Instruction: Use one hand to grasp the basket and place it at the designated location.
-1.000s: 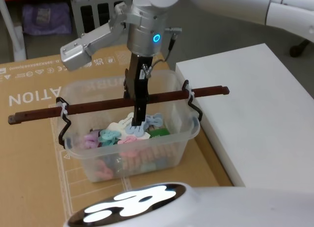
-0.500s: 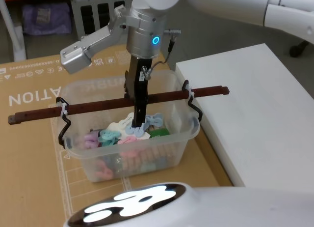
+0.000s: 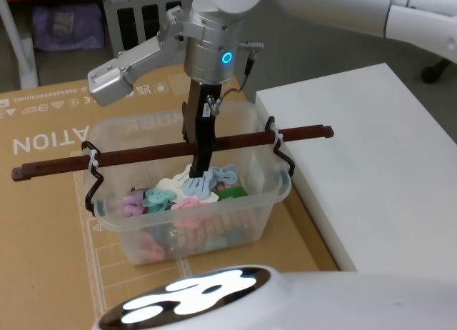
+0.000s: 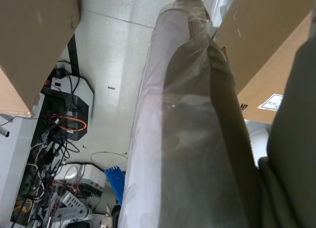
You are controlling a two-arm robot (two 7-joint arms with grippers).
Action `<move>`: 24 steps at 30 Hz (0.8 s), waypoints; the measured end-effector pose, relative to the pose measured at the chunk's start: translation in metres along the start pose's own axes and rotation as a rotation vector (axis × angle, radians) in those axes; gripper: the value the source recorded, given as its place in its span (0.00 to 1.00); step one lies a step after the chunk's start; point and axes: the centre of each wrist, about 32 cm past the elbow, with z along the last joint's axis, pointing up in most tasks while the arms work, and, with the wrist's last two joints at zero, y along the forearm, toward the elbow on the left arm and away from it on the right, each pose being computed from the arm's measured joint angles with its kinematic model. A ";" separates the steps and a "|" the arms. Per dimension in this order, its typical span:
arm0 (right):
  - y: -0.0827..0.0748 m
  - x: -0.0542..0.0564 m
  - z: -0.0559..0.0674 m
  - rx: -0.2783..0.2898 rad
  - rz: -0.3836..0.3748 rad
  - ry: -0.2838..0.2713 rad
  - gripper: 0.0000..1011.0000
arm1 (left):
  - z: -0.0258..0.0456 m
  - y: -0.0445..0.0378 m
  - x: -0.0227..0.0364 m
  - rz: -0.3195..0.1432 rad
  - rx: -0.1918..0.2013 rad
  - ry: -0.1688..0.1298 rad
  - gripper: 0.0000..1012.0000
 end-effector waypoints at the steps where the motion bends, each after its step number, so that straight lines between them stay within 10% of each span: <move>1: 0.000 0.000 0.000 0.000 0.000 0.000 0.52 | 0.0000 0.0000 0.0000 0.000 0.000 0.000 0.00; 11: 0.000 0.000 0.000 -0.001 0.000 0.000 0.25 | 0.0000 0.0000 0.0000 0.000 0.000 0.000 0.00; 24: 0.000 0.000 0.000 -0.001 -0.001 0.000 0.23 | 0.0002 0.0000 0.0000 0.000 0.000 0.000 0.00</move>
